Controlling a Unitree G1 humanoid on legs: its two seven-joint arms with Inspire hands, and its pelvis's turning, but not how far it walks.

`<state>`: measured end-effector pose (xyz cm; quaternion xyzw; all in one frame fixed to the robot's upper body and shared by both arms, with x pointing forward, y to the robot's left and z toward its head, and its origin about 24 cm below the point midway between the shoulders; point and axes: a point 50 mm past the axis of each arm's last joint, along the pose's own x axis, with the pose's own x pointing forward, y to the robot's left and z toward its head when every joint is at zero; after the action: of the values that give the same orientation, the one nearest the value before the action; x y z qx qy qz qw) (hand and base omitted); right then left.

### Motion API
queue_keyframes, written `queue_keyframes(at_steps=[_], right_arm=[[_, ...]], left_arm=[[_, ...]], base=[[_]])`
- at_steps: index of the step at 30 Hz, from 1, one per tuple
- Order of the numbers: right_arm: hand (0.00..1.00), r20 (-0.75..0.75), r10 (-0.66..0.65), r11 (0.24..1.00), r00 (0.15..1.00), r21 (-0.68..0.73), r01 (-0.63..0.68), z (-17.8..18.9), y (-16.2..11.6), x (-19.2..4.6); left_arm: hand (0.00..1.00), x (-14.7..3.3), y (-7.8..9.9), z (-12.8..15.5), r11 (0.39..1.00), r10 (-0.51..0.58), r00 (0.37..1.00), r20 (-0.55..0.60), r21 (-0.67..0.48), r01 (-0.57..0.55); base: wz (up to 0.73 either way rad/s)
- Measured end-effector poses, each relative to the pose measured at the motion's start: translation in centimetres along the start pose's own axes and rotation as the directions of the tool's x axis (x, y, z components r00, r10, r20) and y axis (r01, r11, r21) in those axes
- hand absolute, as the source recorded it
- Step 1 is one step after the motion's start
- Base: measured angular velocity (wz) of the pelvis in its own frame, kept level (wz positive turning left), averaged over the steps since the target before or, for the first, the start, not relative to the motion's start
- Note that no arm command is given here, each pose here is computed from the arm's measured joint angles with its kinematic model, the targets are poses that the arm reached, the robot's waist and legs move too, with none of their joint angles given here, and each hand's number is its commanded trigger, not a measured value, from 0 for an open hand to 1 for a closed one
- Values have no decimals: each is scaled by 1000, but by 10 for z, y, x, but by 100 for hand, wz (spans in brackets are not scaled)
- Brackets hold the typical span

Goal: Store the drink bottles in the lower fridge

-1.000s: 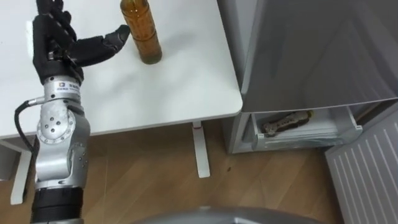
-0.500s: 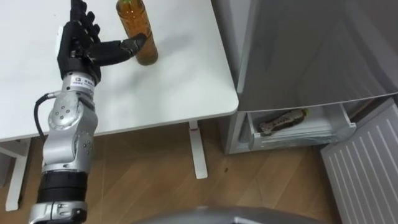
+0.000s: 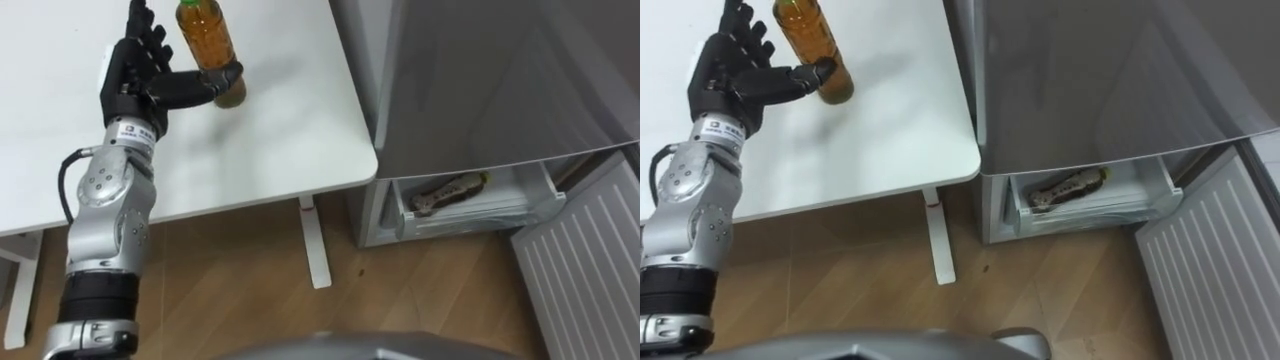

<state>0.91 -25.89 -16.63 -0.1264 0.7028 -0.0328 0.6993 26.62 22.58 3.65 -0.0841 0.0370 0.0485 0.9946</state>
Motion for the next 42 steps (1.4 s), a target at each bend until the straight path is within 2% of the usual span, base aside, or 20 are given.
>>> queue_keyframes(at_steps=[7, 22, 30, 33, 42], right_arm=[[0, 11, -10, 1000, 1000, -11, 10, 2, -3, 0], [0, 15, -35, 999, 999, -8, 35, 1, -8, -1], [0, -4, -30, 1000, 1000, -6, 30, -5, -7, -1], [0, -22, -29, 1000, 999, -3, 29, -9, -7, -1], [0, -30, -30, 1000, 999, -2, 30, -9, -7, -1]], left_arm=[[0, 10, 10, 7, 1000, 3, 1000, -7, 1, -3], [0, 18, 6, 16, 1000, -21, 1000, 10, -21, 21], [0, 37, 8, 23, 1000, -13, 1000, -16, -17, 12], [0, 40, 11, 26, 999, -10, 1000, -12, -36, 9], [0, 38, 23, 12, 999, 32, 996, -88, -30, -34]], base=[[-5], [0], [0], [-4], [-6]])
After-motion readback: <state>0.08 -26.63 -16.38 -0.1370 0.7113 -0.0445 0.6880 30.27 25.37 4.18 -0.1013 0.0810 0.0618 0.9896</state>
